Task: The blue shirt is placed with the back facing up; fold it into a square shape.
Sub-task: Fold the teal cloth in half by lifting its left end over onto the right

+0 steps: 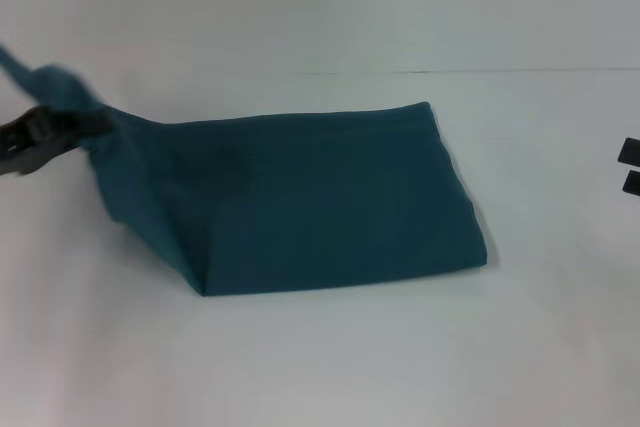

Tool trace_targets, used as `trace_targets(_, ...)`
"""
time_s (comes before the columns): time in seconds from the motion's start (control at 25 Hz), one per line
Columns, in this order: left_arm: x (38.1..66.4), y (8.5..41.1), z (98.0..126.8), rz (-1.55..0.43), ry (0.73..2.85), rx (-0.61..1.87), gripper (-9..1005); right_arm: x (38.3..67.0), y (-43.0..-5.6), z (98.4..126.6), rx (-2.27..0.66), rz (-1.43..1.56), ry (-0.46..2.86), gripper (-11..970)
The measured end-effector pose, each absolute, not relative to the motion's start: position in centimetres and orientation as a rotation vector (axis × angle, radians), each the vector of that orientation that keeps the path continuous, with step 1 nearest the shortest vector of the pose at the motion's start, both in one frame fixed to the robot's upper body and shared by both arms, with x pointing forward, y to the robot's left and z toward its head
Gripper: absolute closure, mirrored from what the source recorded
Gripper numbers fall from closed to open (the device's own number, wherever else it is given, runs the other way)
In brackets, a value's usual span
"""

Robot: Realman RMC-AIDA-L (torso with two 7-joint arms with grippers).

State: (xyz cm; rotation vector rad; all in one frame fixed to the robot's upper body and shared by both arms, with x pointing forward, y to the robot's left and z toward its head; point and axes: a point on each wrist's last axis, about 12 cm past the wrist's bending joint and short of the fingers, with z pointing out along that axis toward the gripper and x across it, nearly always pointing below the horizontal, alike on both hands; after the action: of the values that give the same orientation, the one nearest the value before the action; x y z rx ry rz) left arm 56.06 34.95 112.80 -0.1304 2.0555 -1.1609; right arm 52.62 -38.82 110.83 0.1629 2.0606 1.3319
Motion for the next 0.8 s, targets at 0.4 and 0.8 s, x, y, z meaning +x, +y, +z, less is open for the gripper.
trace_targets(0.4, 60.5, 23.8, 115.5, -1.283, 2.103, 0.254, 948, 52.6, -38.6, 110.6, 0.163, 1.337, 2.070, 99)
trace_targets(0.8, 62.5, 15.0, 112.7, -1.182, 2.238, 0.371, 942, 52.8, -38.3, 110.5, 0.150, 1.333, 2.085, 101)
